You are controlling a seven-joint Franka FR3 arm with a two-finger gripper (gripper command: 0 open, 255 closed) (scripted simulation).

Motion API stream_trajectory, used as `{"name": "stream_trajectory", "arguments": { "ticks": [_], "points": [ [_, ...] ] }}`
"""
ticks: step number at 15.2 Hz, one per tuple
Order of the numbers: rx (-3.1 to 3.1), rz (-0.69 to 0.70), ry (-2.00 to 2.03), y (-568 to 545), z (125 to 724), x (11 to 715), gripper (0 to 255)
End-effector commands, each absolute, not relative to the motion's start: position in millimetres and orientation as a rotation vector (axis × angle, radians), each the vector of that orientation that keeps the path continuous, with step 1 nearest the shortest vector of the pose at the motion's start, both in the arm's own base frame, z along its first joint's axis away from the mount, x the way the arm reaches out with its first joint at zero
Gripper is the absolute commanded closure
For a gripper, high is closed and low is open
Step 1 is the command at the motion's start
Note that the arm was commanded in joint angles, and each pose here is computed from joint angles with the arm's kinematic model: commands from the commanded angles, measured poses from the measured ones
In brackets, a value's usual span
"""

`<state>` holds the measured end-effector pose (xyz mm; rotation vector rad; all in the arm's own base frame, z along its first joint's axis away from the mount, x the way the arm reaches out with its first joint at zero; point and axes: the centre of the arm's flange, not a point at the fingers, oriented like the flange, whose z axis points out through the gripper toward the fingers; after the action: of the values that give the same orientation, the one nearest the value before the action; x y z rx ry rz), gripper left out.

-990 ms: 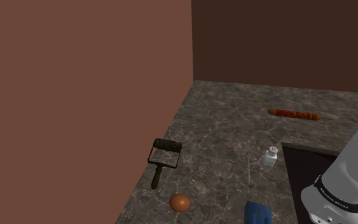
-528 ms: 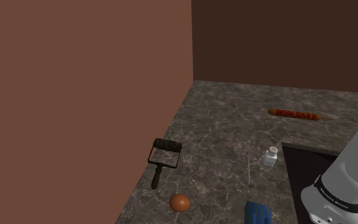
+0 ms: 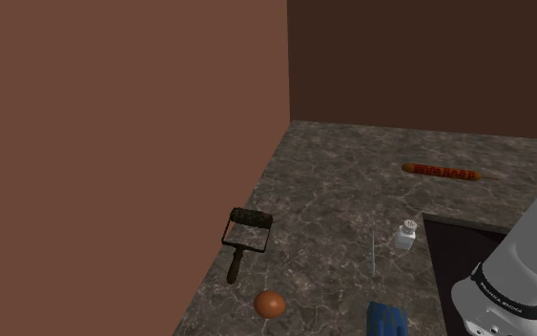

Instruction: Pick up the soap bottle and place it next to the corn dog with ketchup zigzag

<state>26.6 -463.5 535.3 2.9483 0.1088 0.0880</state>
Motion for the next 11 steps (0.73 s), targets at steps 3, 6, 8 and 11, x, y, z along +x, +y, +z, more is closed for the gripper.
{"name": "stream_trajectory", "arguments": {
  "ticks": [3, 6, 8, 11],
  "points": [
    [2.948, 0.088, 0.109, -463.7, 514.8, 26.7, 255],
    [2.948, 0.088, 0.109, -463.7, 499.0, 26.7, 255],
    [2.948, 0.088, 0.109, -463.7, 488.4, 26.7, 255],
    [2.948, 0.088, 0.109, -463.7, 472.6, 26.7, 255]
  ]
}}
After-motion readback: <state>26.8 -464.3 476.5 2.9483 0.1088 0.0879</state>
